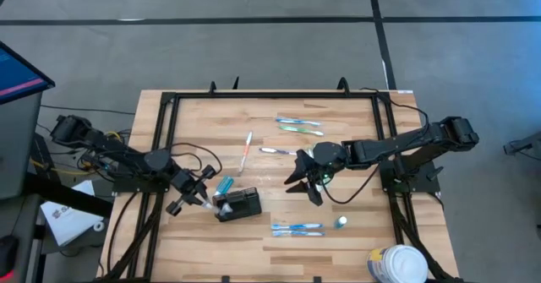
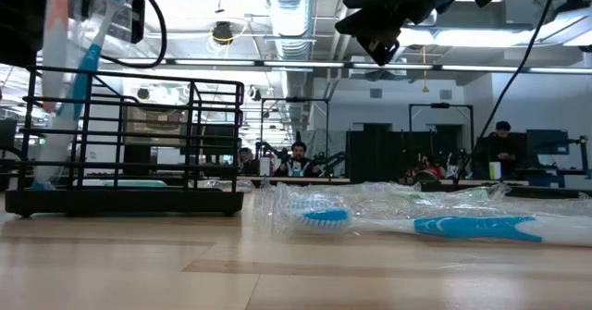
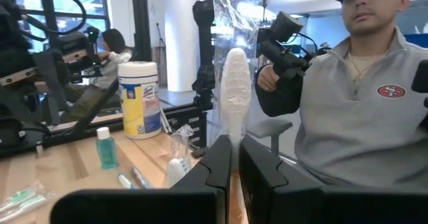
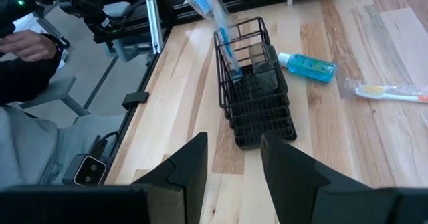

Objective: Pick & Place toothbrushing station
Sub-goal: Put the white orange toothbrush into the black toothbrush rack

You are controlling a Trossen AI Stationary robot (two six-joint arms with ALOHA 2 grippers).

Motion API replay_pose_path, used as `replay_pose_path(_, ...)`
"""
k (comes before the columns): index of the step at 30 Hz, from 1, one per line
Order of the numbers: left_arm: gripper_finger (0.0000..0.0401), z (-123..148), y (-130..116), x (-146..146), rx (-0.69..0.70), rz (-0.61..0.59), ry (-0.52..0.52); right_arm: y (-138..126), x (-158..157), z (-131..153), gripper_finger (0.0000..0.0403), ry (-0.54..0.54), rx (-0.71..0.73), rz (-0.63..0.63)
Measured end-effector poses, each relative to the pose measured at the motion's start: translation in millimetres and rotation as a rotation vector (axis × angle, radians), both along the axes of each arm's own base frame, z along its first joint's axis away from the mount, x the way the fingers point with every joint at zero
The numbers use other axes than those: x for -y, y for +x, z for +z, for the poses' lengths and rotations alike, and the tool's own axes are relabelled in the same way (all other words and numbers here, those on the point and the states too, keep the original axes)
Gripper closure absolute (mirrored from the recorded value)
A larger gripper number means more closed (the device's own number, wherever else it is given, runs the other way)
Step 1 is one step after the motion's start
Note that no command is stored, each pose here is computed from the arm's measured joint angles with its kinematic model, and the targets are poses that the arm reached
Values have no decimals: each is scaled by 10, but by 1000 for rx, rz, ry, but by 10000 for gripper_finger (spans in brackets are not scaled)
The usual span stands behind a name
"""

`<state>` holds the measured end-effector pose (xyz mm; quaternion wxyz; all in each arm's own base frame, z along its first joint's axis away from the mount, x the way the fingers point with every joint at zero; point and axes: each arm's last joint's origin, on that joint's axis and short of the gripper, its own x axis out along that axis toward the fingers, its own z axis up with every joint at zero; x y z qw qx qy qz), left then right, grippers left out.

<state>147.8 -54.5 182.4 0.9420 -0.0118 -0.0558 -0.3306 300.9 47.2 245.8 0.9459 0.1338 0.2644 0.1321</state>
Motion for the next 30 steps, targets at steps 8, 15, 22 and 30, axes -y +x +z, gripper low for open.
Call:
replay_pose_path(8, 393, -5, 0, 27, 22, 25, 29, 0, 0, 1, 272, 0, 1, 0)
replay_pose_path(15, 393, -34, 18, 30, 5, 36, 40, 1, 0, 1, 272, 0, 1, 0)
replay_pose_path(22, 393, -77, 57, 41, -12, 41, 45, 1, 0, 1, 272, 0, 2, 0)
replay_pose_path(30, 393, -170, 104, 56, -64, 41, 67, 1, 0, 1, 272, 0, 2, 0)
